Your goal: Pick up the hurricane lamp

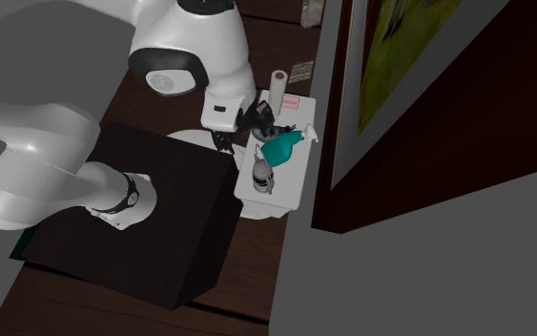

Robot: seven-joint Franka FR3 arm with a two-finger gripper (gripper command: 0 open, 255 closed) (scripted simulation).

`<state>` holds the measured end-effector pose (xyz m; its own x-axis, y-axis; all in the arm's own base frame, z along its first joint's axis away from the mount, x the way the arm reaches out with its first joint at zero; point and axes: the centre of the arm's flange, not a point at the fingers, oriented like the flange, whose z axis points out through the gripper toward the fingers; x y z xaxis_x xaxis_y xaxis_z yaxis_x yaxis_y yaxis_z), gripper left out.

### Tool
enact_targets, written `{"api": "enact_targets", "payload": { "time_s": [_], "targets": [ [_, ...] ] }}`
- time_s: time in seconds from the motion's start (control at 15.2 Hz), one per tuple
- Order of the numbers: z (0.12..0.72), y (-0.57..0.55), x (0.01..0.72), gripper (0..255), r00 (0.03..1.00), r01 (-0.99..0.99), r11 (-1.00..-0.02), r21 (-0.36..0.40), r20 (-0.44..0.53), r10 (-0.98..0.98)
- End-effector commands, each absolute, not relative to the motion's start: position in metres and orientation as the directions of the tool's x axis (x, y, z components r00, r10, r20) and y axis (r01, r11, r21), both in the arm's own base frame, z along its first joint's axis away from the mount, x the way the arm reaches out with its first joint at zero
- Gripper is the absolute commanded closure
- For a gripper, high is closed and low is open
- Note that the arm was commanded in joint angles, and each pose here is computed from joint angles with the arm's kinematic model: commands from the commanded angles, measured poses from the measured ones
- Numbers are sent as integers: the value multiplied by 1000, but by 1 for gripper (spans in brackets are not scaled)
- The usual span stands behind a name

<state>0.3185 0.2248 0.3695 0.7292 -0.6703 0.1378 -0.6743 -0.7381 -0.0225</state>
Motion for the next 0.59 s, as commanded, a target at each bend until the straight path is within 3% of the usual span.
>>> {"api": "enact_targets", "payload": {
  "time_s": [0.0,0.53],
  "targets": [
    [352,242,322,0,700,-704,-710,-32,136,-701],
    [304,258,329,0,676,-727,-686,-38,136,-724]
  ]
}}
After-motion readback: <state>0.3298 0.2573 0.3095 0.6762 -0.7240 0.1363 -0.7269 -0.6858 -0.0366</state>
